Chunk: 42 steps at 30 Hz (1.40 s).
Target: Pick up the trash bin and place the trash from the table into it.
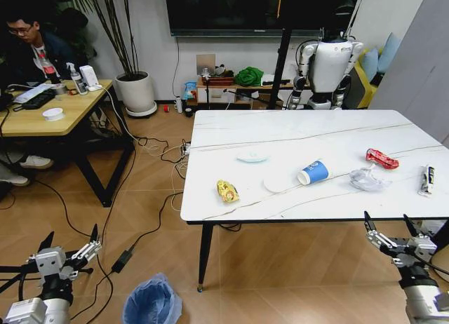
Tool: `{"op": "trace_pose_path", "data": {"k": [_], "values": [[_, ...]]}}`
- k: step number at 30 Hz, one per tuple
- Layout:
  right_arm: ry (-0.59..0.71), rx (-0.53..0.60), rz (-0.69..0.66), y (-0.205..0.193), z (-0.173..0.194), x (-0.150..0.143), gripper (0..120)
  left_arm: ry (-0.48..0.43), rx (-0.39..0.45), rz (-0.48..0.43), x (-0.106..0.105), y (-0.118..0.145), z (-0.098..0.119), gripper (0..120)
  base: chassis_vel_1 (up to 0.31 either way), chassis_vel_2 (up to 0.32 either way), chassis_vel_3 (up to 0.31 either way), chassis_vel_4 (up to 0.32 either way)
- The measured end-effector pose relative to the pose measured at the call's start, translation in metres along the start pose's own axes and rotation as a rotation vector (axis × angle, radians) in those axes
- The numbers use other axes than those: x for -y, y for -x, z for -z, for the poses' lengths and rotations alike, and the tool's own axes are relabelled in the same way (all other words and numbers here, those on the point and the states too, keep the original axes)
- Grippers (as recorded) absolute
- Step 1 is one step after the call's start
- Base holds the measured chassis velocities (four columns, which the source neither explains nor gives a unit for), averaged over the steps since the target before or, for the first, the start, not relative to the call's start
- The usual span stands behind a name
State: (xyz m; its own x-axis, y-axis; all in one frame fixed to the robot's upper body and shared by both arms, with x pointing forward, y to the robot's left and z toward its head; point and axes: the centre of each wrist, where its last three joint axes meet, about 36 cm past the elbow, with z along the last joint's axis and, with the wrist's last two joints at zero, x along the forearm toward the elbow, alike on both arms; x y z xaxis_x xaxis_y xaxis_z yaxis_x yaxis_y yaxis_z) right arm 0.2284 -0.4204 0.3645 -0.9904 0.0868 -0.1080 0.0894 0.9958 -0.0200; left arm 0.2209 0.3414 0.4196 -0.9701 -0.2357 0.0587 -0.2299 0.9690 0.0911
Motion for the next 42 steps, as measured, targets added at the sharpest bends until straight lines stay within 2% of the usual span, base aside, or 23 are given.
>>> {"op": "trace_pose_path", "data": {"k": [42], "values": [[0.002, 0.019, -0.021, 0.0029, 0.0040, 0.0007, 100, -0.009, 0.006, -0.022, -0.0006, 0.0035, 0.0069, 100, 0.000, 0.000, 0.000, 0.000]]}}
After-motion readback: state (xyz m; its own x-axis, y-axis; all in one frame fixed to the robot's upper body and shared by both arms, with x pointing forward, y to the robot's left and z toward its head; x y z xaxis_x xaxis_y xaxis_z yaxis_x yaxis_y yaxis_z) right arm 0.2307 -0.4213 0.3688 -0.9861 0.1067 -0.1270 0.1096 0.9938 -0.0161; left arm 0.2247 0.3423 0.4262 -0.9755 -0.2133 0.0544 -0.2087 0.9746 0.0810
